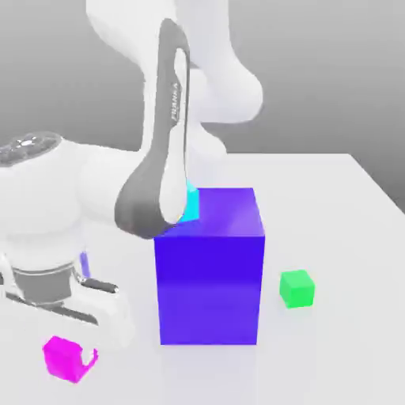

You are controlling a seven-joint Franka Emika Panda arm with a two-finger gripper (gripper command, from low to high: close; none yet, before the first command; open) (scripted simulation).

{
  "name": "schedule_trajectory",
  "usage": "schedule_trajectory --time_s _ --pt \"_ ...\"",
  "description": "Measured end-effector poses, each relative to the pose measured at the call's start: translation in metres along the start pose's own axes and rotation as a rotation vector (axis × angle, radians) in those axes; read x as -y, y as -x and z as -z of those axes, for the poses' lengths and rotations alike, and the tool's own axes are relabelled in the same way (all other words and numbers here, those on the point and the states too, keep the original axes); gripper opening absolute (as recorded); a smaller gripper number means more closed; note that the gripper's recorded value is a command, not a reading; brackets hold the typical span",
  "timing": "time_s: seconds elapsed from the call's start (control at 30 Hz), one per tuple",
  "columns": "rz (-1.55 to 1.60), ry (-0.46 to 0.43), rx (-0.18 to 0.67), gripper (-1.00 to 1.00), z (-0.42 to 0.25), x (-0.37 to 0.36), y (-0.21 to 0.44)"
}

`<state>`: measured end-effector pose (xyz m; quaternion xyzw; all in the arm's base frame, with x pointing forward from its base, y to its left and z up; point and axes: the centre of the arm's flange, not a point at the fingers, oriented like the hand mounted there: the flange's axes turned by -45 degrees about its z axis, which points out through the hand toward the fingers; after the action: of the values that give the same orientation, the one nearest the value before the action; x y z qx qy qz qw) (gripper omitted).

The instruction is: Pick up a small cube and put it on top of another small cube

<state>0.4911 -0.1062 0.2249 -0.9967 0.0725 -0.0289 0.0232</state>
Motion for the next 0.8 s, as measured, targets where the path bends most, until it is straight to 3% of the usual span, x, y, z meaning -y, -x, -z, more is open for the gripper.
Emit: schedule_trajectory --time_s 0.13,0.3,0.5,0.77,0.8 --pt "0.334 -0.036 0.004 -1.00 0.013 0.098 0.036" --pt "0.900 -0.059 0.018 -1.00 0.028 0.232 0.137" --pt "1.380 -0.013 0.057 -1.00 0.027 0.261 0.254" --pt "1.418 0.006 0.082 -1.00 -0.035 0.251 0.271" --pt "1.421 0.005 0.082 1.00 -0.042 0.251 0.272"
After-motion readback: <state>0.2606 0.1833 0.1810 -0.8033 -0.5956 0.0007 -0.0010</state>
